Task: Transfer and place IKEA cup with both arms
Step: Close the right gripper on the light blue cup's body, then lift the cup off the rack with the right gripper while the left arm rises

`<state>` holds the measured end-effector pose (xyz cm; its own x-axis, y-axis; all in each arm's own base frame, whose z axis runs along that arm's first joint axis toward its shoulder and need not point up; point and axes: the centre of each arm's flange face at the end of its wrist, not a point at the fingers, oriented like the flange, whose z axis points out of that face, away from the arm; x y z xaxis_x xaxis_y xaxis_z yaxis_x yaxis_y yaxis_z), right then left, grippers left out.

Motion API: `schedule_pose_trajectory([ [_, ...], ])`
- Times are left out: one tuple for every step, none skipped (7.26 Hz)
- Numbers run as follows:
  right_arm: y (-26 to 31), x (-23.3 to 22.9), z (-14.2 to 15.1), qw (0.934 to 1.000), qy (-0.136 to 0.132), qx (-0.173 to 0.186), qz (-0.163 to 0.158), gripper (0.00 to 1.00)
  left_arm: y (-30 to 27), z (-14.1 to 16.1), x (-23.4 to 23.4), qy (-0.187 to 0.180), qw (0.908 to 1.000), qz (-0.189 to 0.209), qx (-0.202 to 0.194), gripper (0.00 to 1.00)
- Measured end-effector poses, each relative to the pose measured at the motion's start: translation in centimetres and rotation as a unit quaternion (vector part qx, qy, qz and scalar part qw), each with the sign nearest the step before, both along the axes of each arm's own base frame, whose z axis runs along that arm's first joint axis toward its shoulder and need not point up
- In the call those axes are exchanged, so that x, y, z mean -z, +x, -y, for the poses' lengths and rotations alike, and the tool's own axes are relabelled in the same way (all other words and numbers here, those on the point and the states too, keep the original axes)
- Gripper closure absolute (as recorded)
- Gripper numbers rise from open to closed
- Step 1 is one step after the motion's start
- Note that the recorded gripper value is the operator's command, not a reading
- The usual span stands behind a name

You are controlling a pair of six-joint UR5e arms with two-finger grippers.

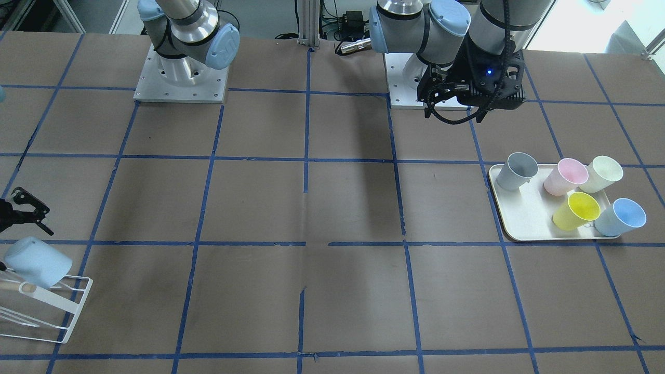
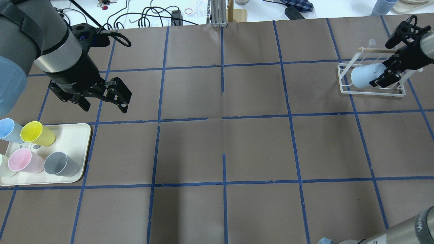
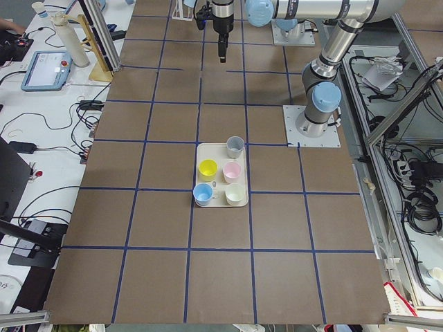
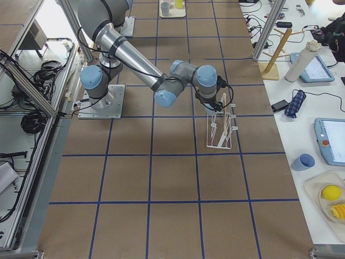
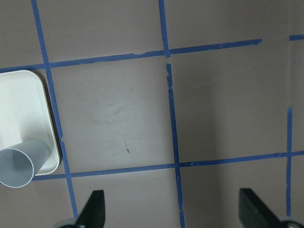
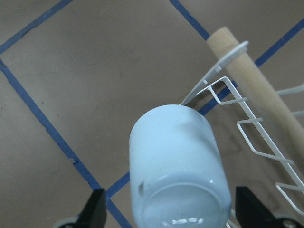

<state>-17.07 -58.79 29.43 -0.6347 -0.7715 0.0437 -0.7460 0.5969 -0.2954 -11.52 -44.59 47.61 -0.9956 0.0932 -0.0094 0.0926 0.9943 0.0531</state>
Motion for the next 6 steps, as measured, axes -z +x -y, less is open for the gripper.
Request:
schedule_pose_trajectory([
  [0.0,0.0,0.0,1.0000,0.000,0.000,0.001,0.39,0.0,0.0,0.0,0.000,1.0000,0.000,0.001,0.00],
  [0.0,0.0,0.0,1.0000,0.000,0.001,0.001,0.50,0.0,0.1,0.0,0.000,1.0000,0.000,0.002,0.00],
  [0.0,0.0,0.0,1.0000,0.000,0.001,0.001,0.53,0.0,0.1,0.2,0.002,1.0000,-0.001,0.002,0.00],
  [0.0,-0.2,0.1,1.0000,-0.002,0.001,-0.001,0.54,0.0,0.3,0.3,0.003,1.0000,-0.001,0.001,0.00],
  [-0.1,-0.6,0.2,1.0000,-0.005,0.001,-0.004,0.54,0.1,0.3,0.3,0.004,1.0000,-0.001,0.000,0.00],
  [-0.1,-1.5,0.3,0.9999,-0.011,0.000,-0.008,0.54,0.2,0.4,0.4,0.003,1.0000,-0.001,-0.002,0.00],
])
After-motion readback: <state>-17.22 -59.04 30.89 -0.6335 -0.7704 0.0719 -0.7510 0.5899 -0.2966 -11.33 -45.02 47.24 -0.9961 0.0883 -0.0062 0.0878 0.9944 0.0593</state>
